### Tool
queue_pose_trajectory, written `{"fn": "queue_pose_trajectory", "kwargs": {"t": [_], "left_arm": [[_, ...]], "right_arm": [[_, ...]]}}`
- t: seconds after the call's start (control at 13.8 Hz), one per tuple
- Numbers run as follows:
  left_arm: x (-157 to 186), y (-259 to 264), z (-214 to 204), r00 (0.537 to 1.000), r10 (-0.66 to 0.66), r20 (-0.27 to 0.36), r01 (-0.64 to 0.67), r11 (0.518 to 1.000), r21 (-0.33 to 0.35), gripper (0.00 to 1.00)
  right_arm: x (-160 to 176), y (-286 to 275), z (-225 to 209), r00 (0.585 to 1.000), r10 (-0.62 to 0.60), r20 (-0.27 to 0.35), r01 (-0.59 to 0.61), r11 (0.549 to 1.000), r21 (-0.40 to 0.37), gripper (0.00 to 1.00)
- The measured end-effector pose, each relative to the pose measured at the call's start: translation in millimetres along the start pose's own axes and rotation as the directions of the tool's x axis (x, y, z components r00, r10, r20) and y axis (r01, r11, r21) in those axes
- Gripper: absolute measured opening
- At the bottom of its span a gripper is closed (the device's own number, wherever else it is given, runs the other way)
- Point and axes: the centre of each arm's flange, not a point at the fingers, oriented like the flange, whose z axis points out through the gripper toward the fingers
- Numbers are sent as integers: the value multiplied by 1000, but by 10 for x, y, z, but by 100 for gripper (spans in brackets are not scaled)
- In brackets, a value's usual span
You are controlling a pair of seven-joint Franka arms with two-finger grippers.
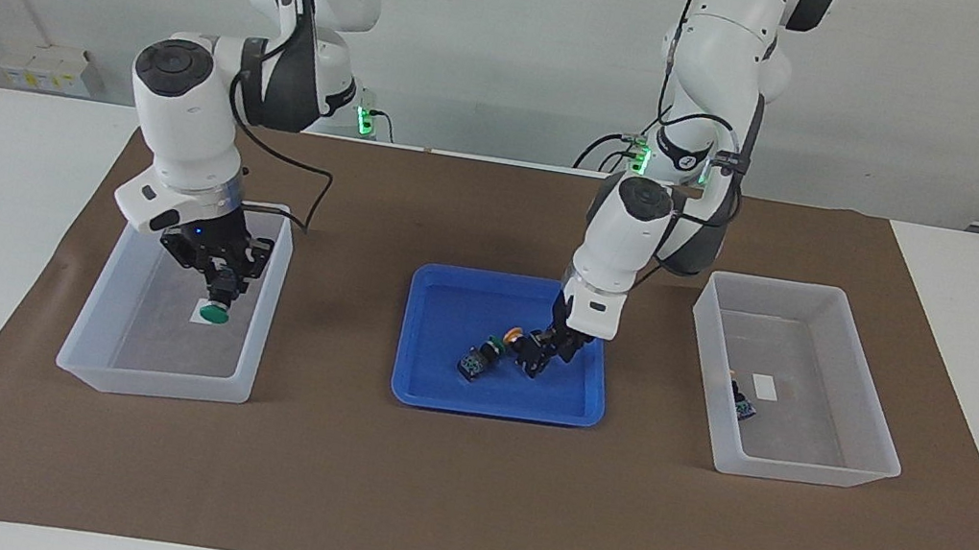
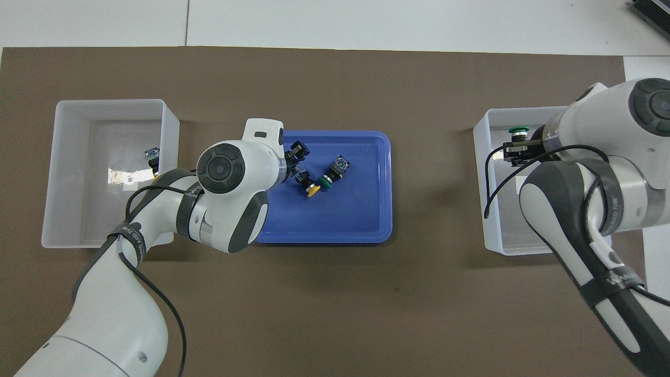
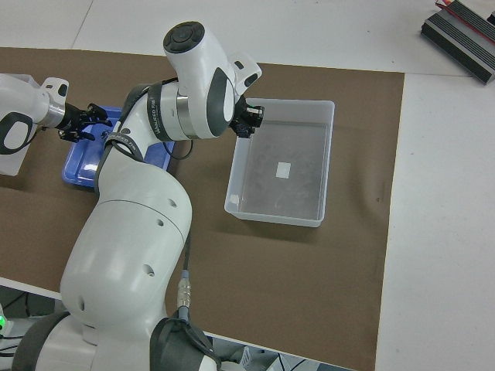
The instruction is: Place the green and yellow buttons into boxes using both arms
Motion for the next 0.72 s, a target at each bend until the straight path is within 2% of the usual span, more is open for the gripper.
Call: {"fn": "queue_pose_trajectory", "kwargs": {"t": [0.51,0.58,0.72], "left_arm": [[-345,-44,219,1000,5,24,-6,1000,28,80],[-339,-46,218,1000,2,23,-3,1000,28,73],[-330,-47,213,1000,-2,21,2,1000,27,46]], "right_arm": [[-160,402,270,996,-71,54,71,997,1,40],[-174,439,306,996,-76,50,76,997,2,40],[-234,511,430,995,-92,44,92,996,4,40]]}}
